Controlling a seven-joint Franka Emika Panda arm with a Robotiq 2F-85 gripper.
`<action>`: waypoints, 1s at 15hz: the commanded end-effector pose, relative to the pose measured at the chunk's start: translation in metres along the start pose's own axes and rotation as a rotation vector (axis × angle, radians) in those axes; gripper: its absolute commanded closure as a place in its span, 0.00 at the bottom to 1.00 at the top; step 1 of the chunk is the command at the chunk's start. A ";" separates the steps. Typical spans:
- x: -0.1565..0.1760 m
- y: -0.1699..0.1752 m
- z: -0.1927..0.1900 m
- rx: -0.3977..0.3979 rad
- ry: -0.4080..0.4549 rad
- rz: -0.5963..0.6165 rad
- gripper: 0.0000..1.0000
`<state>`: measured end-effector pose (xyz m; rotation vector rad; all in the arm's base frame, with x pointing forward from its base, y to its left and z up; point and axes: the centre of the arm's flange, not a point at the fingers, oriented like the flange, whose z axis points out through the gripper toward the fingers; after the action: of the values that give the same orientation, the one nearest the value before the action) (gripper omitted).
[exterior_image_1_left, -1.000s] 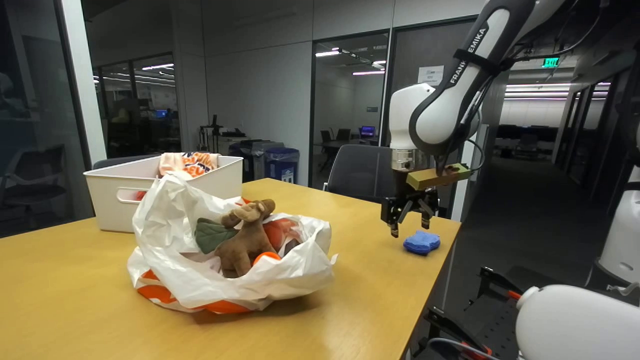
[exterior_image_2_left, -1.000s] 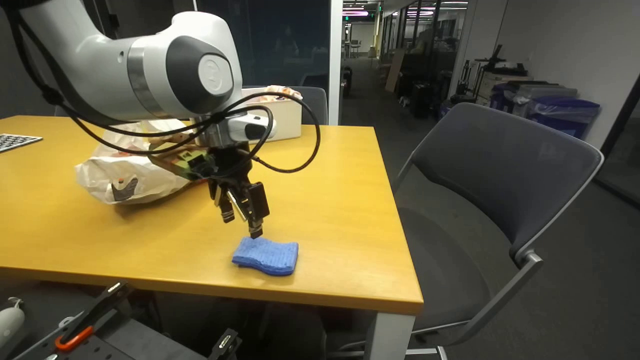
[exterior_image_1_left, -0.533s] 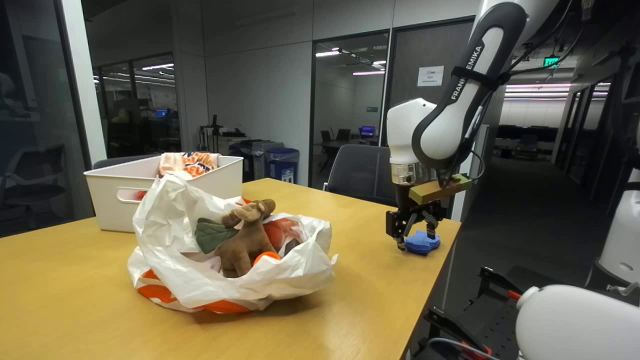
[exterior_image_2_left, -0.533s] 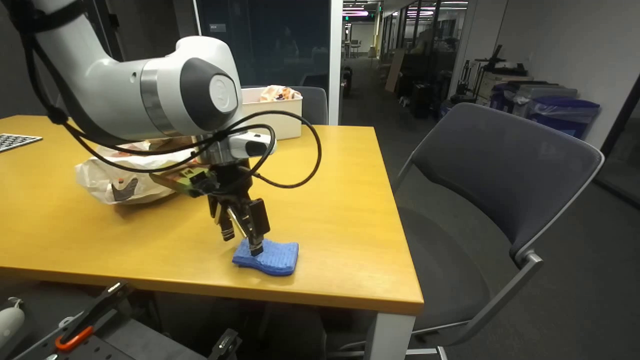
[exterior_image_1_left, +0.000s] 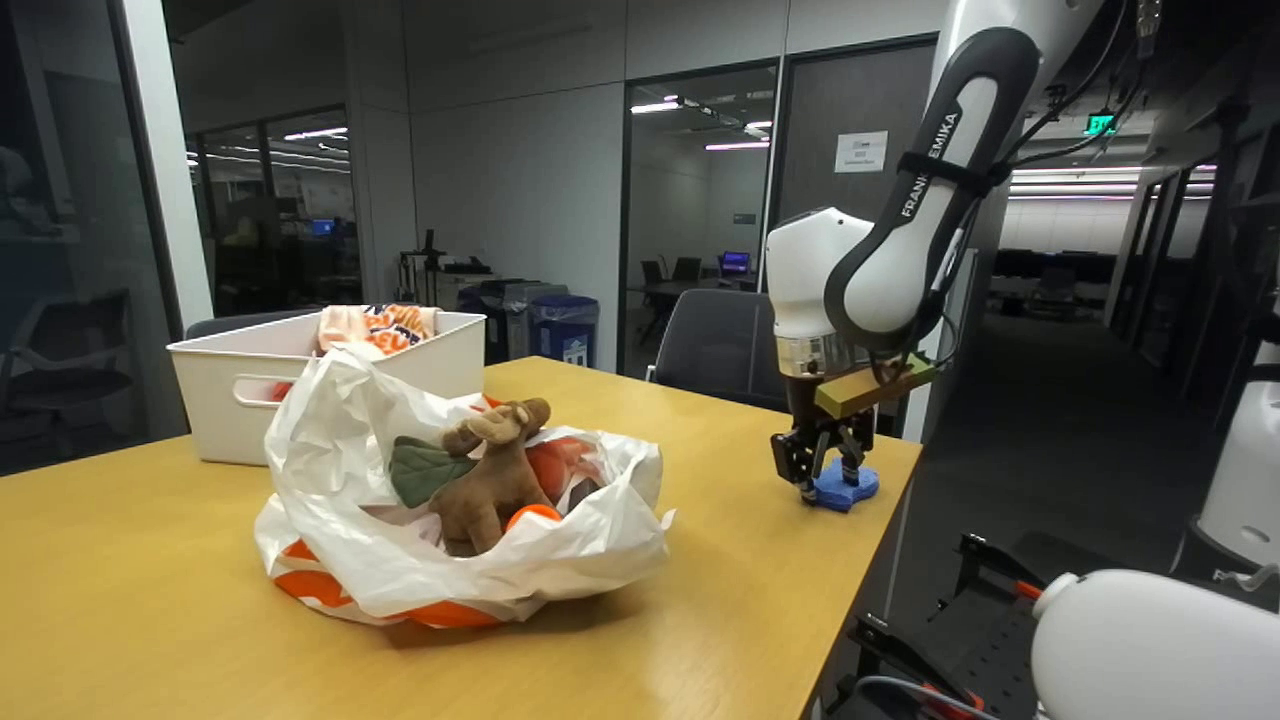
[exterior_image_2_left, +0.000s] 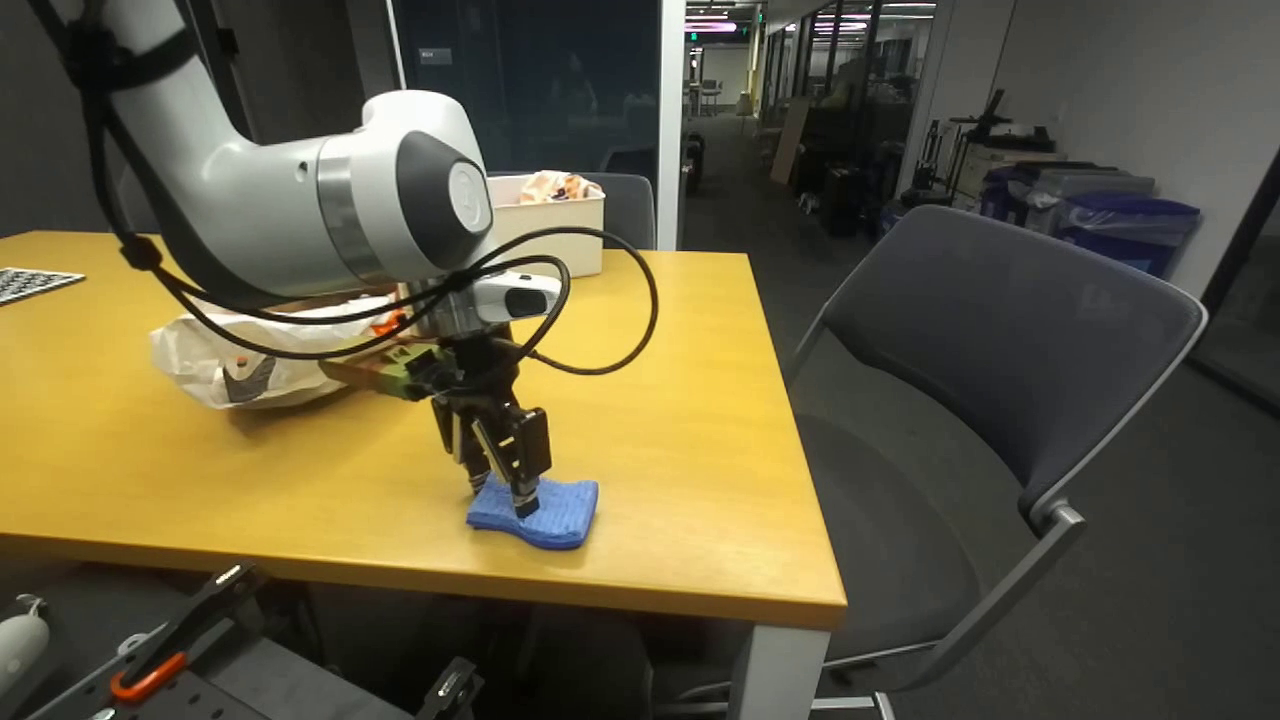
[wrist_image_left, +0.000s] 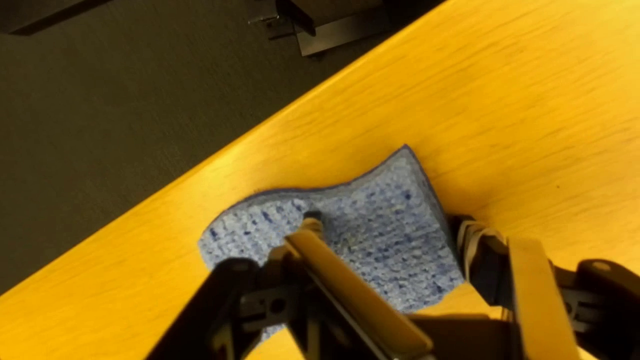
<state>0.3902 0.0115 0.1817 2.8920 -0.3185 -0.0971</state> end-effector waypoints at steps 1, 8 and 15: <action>0.006 -0.007 0.002 0.009 0.035 0.000 0.63; 0.009 -0.011 -0.007 0.025 0.062 -0.010 0.88; 0.009 -0.010 -0.055 0.054 0.197 -0.017 0.93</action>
<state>0.4083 0.0258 0.2040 2.9273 -0.2754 0.0537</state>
